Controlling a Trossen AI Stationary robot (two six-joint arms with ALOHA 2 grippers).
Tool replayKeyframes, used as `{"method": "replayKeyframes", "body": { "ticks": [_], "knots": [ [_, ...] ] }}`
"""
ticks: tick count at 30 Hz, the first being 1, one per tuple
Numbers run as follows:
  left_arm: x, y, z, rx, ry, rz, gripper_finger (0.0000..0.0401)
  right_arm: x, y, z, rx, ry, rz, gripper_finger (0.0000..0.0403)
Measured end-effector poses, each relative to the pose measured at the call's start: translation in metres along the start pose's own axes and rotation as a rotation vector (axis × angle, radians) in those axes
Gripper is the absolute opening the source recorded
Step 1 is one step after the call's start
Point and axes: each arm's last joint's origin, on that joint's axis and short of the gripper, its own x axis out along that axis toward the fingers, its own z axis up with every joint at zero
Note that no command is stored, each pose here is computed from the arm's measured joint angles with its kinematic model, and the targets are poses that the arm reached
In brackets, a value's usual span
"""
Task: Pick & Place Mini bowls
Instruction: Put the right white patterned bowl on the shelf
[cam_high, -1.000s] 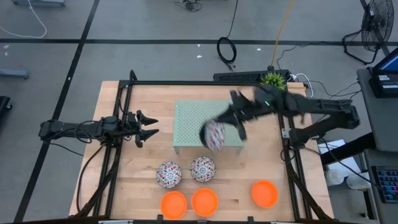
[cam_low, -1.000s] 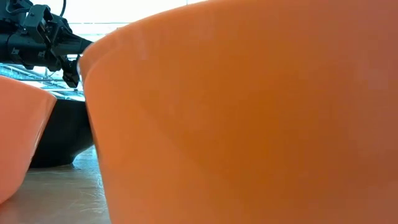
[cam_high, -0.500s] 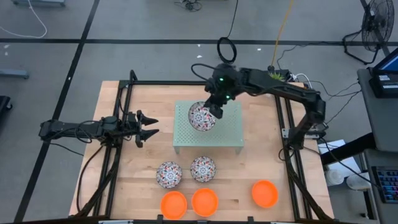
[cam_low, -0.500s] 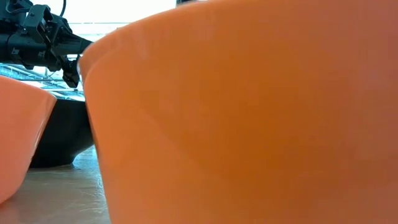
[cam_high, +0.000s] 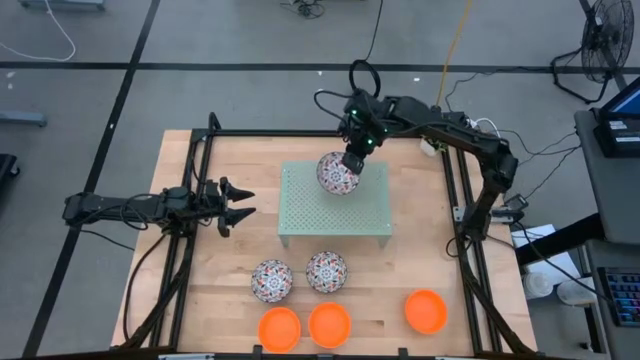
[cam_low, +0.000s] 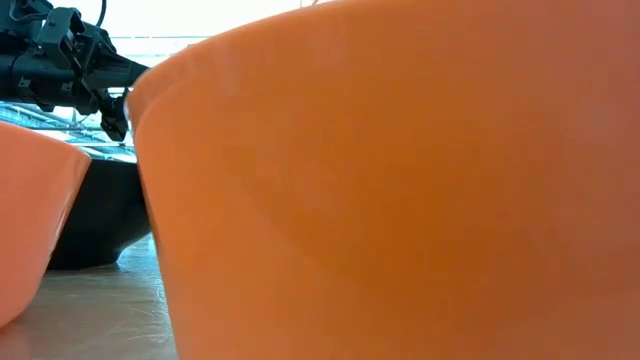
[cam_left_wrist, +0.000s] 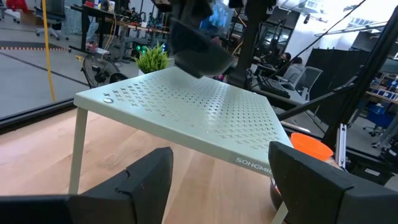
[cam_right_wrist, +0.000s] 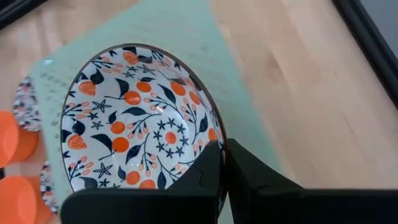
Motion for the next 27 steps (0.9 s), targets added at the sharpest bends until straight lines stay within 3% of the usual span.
{"method": "replayKeyframes", "body": {
  "ticks": [10, 21, 27],
  "knots": [
    [0.000, 0.000, 0.000, 0.000, 0.000, 0.000, 0.0269, 0.000, -0.003, -0.002, 0.005, 0.008, -0.010, 0.0003],
    [0.000, 0.000, 0.000, 0.000, 0.000, 0.000, 0.0269, 0.023, -0.011, -0.011, 0.016, 0.015, -0.023, 0.0005],
    [0.000, 0.000, 0.000, 0.000, 0.000, 0.000, 0.0269, 0.027, -0.013, -0.012, 0.017, 0.027, -0.031, 0.0038]
  ]
}}
